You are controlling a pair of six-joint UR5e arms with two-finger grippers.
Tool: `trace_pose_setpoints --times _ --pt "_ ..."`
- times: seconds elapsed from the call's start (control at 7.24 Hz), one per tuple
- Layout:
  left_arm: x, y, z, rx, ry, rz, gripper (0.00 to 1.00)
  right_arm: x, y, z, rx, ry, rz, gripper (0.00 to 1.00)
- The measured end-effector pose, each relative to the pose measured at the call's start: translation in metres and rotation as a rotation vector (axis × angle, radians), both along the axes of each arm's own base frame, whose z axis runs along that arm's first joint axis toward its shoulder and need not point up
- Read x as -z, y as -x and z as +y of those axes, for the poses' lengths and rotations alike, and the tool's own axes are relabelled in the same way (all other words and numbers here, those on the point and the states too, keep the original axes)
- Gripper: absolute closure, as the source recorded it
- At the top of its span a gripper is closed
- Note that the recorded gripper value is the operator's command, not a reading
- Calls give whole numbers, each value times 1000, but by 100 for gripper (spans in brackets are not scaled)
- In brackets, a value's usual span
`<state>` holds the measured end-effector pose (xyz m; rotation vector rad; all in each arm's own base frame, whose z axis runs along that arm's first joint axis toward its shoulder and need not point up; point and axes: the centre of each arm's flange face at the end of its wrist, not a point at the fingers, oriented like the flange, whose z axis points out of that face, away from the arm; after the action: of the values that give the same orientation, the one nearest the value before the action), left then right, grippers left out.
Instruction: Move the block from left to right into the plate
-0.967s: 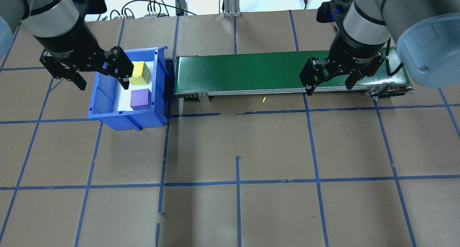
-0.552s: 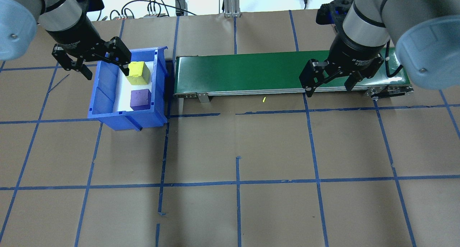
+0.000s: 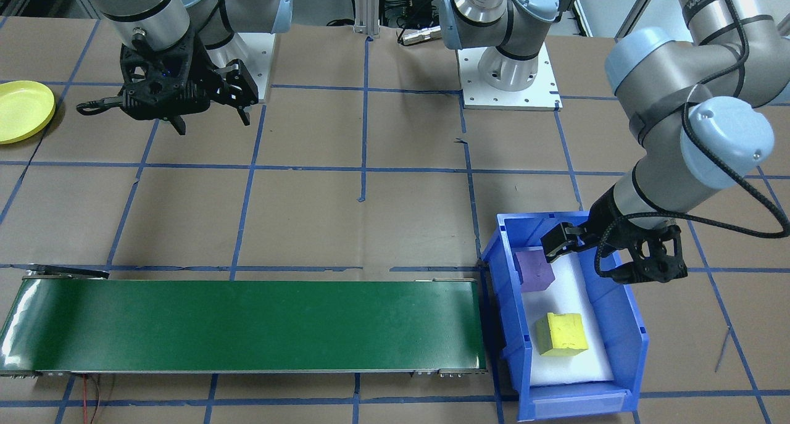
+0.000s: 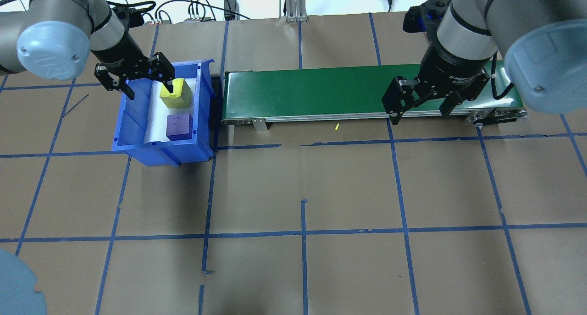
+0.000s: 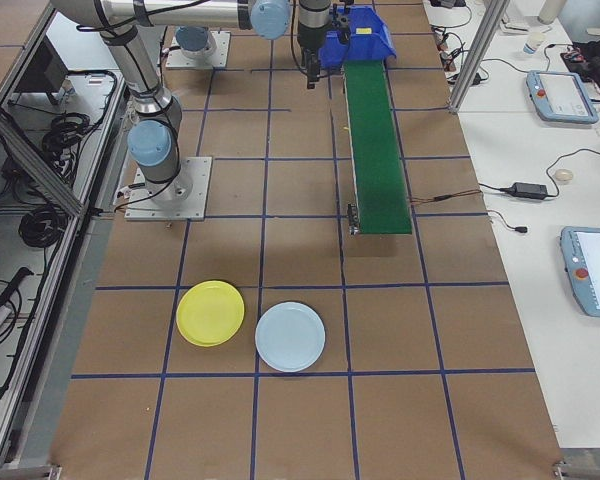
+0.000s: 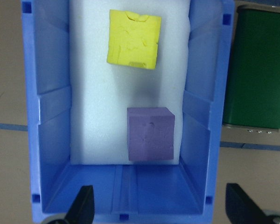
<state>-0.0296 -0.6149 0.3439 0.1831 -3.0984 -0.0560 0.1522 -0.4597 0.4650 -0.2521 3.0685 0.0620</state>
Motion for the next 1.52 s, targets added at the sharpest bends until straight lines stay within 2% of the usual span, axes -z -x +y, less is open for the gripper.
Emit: trace_pose_setpoints --times 0.28,0.83,1.52 --pt "32 -4 -3 -3 -37 -11 0 0 0 0 0 -1 0 0" --pt "67 -4 -3 -7 -71 2 0 1 0 0 0 -4 0 0" --pt "93 0 1 -4 -96 31 0 5 0 1 0 -11 0 0"
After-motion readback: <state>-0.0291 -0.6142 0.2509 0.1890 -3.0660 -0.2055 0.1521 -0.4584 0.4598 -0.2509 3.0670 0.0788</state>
